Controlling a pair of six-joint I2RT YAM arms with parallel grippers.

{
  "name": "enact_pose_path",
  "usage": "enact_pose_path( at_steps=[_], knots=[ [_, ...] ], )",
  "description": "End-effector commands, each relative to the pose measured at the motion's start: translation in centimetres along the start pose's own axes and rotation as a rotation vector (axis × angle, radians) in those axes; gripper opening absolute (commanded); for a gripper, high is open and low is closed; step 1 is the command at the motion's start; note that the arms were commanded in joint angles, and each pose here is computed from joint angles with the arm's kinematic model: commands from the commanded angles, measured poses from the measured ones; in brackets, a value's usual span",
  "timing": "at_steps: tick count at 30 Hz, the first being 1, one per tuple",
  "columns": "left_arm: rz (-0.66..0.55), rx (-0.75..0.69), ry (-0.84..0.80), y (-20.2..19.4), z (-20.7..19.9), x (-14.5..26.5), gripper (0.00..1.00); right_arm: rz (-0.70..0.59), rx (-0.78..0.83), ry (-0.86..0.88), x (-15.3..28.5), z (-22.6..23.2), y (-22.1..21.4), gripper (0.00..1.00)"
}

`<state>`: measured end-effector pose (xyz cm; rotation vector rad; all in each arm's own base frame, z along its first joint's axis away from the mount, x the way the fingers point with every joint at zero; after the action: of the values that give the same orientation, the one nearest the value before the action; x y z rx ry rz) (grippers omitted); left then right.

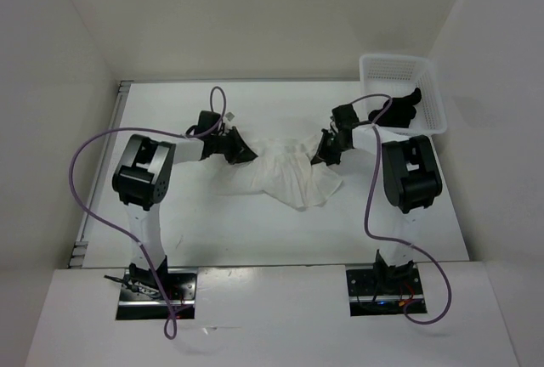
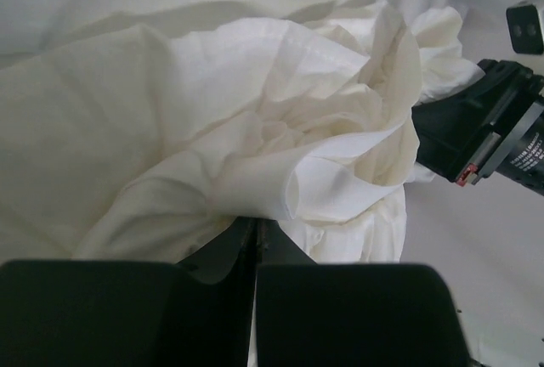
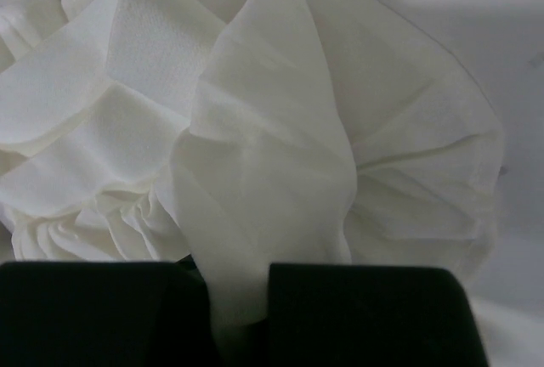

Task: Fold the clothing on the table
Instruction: Fold the skirt

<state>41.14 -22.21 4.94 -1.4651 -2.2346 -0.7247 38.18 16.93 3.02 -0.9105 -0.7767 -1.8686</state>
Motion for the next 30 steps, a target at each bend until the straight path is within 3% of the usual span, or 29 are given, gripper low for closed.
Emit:
enact_pose_path(
  at_steps=[1,7,13,18,22,25,30],
  knots=[
    [-0.018,-0.062,-0.081,0.1,-4.4,-0.7,0.00,-0.047,0.006,-0.083,2.6,-1.6,0.1,0.00],
    [-0.009,-0.090,-0.140,-0.1,-7.7,-0.8,0.00,-0.069,0.011,-0.094,4.5,-1.6,0.1,0.00],
    [-0.122,-0.208,-0.217,2.1,-15.0,4.5,0.00,-0.126,0.038,-0.076,7.1,0.1,1.2,0.00],
    [-0.172,-0.236,-0.254,2.9,-17.8,6.7,0.00,-0.150,0.054,-0.071,8.6,0.9,1.5,0.00],
    [-0.110,-0.221,-0.361,0.6,-20.1,7.1,0.00,-0.162,0.062,-0.046,9.6,1.7,1.6,0.00],
    [-0.071,-0.224,-0.375,-1.5,-20.6,6.4,0.02,-0.171,0.066,-0.039,9.8,2.0,1.9,0.00],
    [0.000,-0.183,-0.330,-4.1,-17.8,4.1,0.02,-0.179,0.081,-0.022,10.2,2.6,2.3,0.00]
  ],
)
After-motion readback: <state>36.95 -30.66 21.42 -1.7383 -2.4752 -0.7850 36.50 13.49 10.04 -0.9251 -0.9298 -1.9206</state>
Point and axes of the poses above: each gripper's point midway between its finger pads, its own x axis back along the fingers, its own z axis along the line the jaws close on, y = z × x, the point moved 1 cm from there along x, back along the fingers, and after that the axes turned 7 degrees about -x, right-handed, at the moved point
